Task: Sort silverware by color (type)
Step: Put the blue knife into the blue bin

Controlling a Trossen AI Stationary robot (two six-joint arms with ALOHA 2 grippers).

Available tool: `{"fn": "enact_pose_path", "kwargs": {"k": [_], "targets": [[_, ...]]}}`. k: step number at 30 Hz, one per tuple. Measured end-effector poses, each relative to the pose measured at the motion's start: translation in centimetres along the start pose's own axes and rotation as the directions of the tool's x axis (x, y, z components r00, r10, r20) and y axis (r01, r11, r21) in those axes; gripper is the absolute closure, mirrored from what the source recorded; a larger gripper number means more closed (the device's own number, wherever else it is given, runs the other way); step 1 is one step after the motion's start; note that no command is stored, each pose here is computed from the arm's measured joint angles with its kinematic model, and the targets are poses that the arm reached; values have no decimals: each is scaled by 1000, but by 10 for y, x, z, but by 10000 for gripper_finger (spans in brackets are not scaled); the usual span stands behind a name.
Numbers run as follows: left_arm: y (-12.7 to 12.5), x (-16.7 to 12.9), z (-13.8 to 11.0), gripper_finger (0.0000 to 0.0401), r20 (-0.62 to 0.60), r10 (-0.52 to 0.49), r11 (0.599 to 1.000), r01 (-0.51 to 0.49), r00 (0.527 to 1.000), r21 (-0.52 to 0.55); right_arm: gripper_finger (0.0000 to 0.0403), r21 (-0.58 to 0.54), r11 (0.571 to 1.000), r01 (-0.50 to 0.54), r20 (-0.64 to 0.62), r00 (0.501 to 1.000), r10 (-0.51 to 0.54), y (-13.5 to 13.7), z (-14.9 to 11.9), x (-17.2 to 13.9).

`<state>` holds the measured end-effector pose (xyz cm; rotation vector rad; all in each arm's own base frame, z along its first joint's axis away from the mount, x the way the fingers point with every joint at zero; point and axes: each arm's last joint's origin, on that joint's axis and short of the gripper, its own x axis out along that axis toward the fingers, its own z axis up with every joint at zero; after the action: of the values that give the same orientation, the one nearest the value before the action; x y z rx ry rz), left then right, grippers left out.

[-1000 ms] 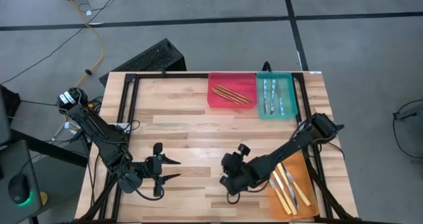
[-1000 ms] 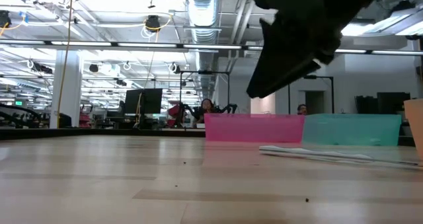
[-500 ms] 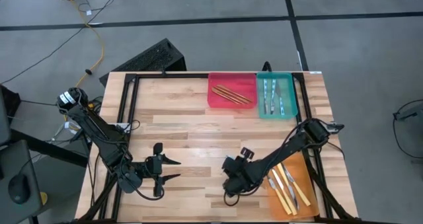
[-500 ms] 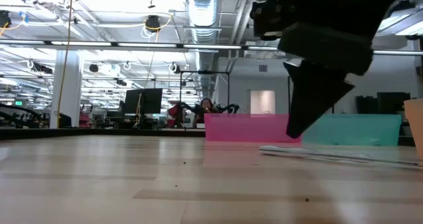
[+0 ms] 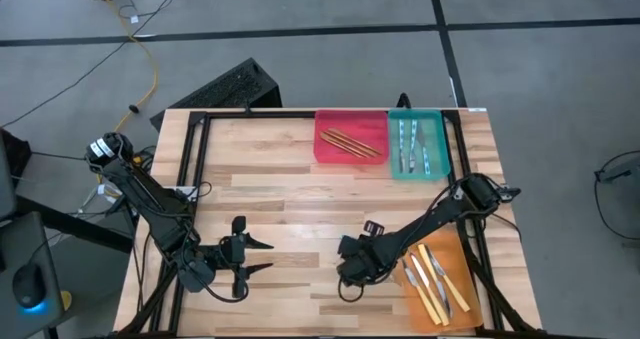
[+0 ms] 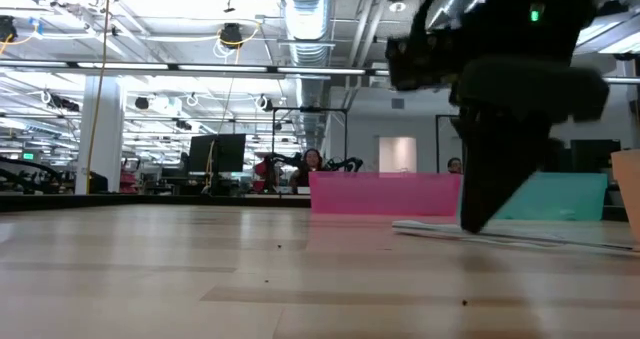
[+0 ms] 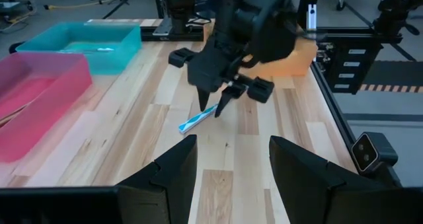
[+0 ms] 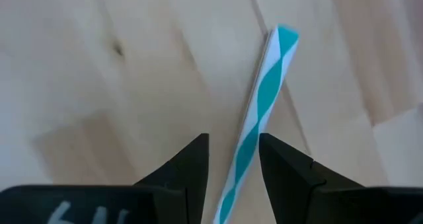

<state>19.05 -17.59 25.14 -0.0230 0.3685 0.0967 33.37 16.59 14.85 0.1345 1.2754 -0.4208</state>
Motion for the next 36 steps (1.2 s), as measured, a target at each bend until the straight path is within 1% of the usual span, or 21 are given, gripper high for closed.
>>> {"fn": "enact_pose_path", "kwargs": {"k": [2,6,8,10,14,17,19,23,30,36], "targets": [[0,0,0,228,0,0,1000,0,1000,0,249,4,1000,-7,-24,1000,7,-3,-2,5],[0,0,0,228,-1,0,1000,0,1000,0,249,8,996,-90,-26,996,90,-6,-5,18],[0,0,0,228,-3,-5,1000,5,1000,0,249,12,991,-137,-33,990,137,-11,-7,19],[0,0,0,228,-3,-7,1000,7,1000,0,249,28,989,-144,-31,989,145,-15,-10,26],[0,0,0,228,-3,-7,1000,7,1000,0,249,85,973,-213,17,977,213,-26,-16,25],[0,0,0,228,-3,-7,1000,7,1000,0,249,116,951,-287,76,957,279,-35,-21,20],[0,0,0,228,-4,-7,1000,7,1000,0,250,154,937,-313,100,949,300,-42,-26,19],[0,0,0,228,-3,-7,1000,7,1000,-1,260,221,923,-316,102,948,300,-51,-33,20],[0,0,0,228,-3,-6,1000,6,1000,-3,289,222,935,-275,93,961,261,-48,-40,29],[0,0,0,228,-2,-5,1000,5,1000,-5,318,241,944,-227,122,972,203,-48,-42,31]]}}
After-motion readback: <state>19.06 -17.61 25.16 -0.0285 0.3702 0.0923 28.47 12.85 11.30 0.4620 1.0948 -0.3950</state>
